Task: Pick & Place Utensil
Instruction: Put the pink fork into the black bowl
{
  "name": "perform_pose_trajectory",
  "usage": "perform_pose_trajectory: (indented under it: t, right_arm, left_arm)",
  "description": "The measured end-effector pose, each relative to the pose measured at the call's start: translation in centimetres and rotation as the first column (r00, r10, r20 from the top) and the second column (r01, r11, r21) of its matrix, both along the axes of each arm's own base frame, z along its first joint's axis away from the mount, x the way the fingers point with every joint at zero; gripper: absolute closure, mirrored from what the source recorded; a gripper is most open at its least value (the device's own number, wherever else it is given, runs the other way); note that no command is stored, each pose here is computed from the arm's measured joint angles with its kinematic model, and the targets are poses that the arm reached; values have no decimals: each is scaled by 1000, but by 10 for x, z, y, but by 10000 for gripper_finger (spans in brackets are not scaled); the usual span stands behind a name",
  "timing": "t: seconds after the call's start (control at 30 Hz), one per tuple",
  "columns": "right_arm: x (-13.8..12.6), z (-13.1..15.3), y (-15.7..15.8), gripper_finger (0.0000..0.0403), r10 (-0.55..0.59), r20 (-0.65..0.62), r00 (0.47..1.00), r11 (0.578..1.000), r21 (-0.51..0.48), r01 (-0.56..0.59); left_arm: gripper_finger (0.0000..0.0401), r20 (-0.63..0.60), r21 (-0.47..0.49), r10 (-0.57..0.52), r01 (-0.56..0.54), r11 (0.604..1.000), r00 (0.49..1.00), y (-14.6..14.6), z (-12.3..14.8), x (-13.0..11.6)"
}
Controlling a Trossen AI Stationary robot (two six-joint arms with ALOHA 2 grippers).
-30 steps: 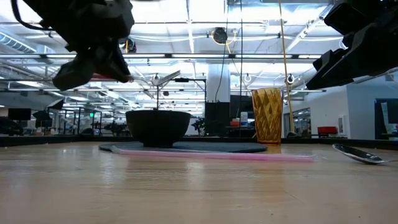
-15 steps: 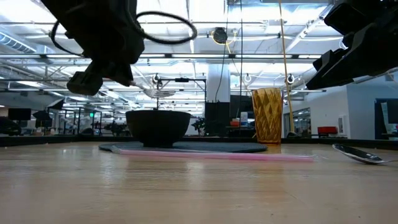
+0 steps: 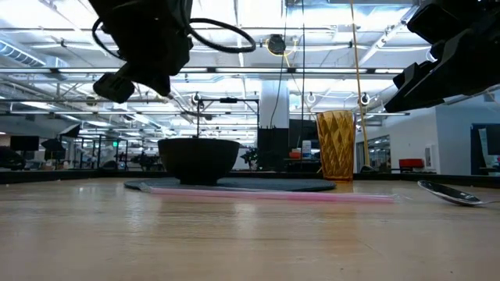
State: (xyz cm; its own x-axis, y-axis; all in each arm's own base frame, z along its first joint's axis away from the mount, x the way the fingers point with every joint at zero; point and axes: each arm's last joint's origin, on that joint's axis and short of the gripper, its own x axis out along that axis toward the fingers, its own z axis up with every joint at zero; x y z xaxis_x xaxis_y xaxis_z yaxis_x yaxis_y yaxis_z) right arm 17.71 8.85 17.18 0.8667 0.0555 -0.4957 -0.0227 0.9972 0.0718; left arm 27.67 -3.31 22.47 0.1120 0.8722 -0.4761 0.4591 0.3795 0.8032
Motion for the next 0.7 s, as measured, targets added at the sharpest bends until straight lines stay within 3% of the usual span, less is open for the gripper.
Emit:
perform_pose_trajectory:
  t: [0.23, 0.7]
  right_arm:
    - [0, 0, 0, 239, 0, -2, 1000, 1000, -1, 0]
    - [0, 0, 0, 239, 6, -2, 1000, 1000, -12, -6]
  left_arm:
    - [398, -52, -71, 5, -9, 997, 999, 9, 2, 4]
    - [396, -77, -96, -20, 12, 995, 997, 12, 1, 8]
